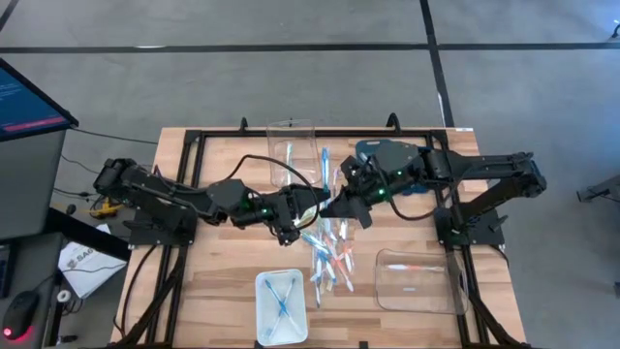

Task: Pick & Place Toothbrushes
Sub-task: Put the blue toothbrush into the white bin

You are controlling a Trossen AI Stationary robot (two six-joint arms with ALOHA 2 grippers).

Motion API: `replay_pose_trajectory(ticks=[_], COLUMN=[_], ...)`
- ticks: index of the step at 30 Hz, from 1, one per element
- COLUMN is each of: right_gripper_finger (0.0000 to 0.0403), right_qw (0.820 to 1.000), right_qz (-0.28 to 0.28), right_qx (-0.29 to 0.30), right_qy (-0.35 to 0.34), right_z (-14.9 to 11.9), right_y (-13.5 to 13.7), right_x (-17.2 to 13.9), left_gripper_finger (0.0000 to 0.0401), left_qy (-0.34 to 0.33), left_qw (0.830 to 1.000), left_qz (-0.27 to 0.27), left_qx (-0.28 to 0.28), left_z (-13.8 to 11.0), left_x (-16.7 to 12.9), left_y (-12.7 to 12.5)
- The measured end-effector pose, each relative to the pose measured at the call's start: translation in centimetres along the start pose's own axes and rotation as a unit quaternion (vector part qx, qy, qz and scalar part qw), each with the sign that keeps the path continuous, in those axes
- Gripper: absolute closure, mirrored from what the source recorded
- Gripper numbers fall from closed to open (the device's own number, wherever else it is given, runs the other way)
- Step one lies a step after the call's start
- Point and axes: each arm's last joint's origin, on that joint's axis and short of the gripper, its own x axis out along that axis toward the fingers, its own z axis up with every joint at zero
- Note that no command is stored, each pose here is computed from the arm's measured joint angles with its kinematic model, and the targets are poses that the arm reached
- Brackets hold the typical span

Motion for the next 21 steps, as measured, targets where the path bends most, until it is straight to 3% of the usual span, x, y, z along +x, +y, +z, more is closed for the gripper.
replay_pose_trajectory(ticks=[13, 21], right_gripper_finger=[0.0389, 0.0394], right_qw=[0.998, 0.997], right_qz=[0.025, 0.033], right_qx=[0.057, 0.062], right_qy=[0.032, 0.041], right_z=[-0.24, -0.29], right_y=[0.18, 0.23], right_x=[0.01, 0.0], left_gripper_finger=[0.0302, 0.0342], left_qy=[0.021, 0.021], left_qw=[1.0, 1.0], left_qz=[-0.016, -0.016], left_qx=[0.0, -0.004], left_z=[-0.12, -0.11], left_x=[-0.01, -0.01], left_y=[-0.09, -0.08])
